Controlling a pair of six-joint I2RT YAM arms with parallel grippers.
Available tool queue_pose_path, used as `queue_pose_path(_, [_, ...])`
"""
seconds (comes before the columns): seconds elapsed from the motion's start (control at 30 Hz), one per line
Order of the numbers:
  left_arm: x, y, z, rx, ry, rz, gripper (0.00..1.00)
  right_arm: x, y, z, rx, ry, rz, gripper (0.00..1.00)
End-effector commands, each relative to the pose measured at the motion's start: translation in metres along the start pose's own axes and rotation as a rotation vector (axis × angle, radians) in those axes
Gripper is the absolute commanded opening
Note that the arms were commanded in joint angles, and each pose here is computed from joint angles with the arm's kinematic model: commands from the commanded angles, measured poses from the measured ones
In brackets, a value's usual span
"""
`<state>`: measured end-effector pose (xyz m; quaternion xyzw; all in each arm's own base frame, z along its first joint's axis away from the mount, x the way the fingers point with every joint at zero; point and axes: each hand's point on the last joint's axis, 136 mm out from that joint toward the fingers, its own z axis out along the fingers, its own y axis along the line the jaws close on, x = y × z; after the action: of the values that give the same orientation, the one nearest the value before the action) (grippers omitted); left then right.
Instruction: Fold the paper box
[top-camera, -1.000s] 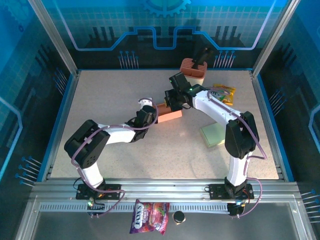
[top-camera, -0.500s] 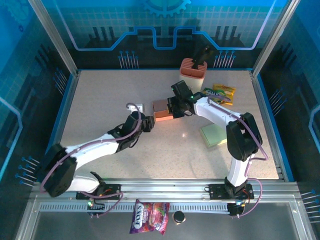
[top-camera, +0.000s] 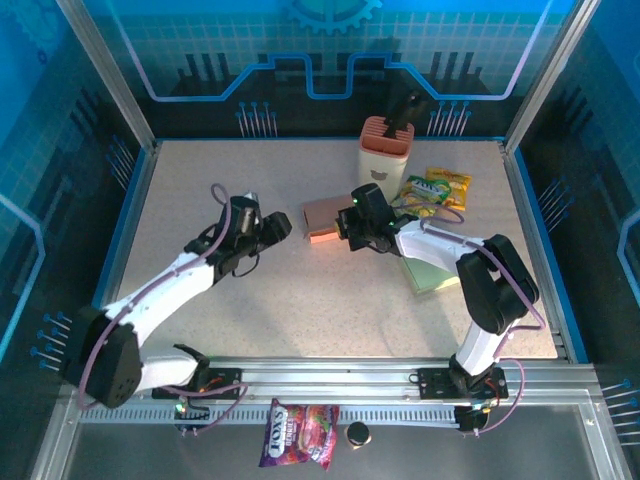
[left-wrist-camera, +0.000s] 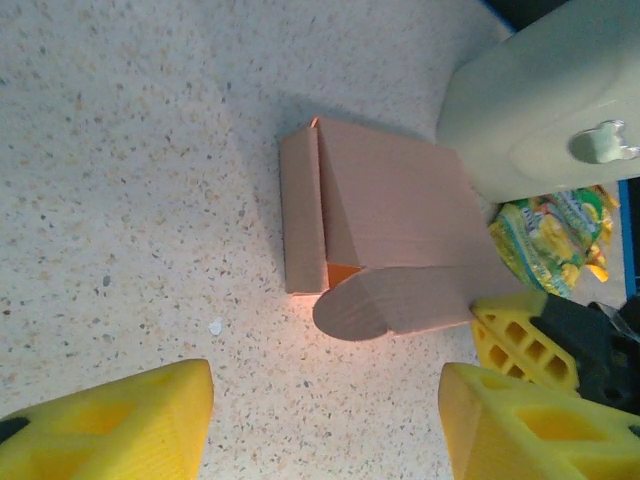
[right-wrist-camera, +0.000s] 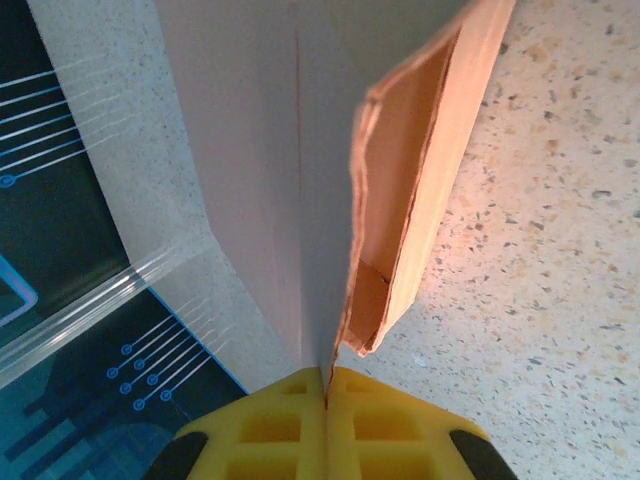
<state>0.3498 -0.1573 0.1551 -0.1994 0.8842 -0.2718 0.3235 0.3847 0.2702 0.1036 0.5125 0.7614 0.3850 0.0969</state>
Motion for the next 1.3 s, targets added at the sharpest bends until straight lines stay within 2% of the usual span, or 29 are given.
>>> queue_pose_path(0.0, [0.01, -0.02, 0.016, 0.068, 0.16, -0.029, 0.6, 0.011, 0.01, -0.008, -0.068, 0.016, -0.047, 0.0])
queue_pose_path(0.13, [0.012, -0.024, 0.042, 0.067, 0.222, 0.005, 0.58, 0.012, 0.003, -0.008, -0.059, 0.018, -0.048, 0.01])
queue_pose_path(0.3, [0.009, -0.014, 0.067, -0.006, 0.268, 0.055, 0.57, 0.017, -0.007, -0.01, -0.037, 0.03, -0.051, 0.01])
queue_pose_path(0.57, [0.03, 0.014, 0.076, -0.098, 0.366, 0.079, 0.54, 0.03, -0.03, -0.018, -0.017, 0.049, -0.06, 0.05])
queue_pose_path(0.8, [0.047, 0.03, 0.088, -0.103, 0.397, 0.064, 0.48, 0.035, -0.044, -0.02, 0.012, 0.064, -0.061, 0.19])
queue_pose_path(0.93, [0.052, 0.033, 0.096, -0.102, 0.412, 0.063, 0.44, 0.032, -0.054, -0.023, 0.064, 0.076, -0.091, 0.3])
queue_pose_path(1.1, [0.049, 0.036, 0.099, -0.107, 0.392, 0.073, 0.42, 0.023, -0.054, -0.051, 0.154, 0.115, -0.296, 0.41])
queue_pose_path(1.27, [0.047, 0.039, 0.096, -0.128, 0.377, 0.093, 0.39, -0.007, -0.03, -0.095, 0.162, 0.064, -0.69, 0.55])
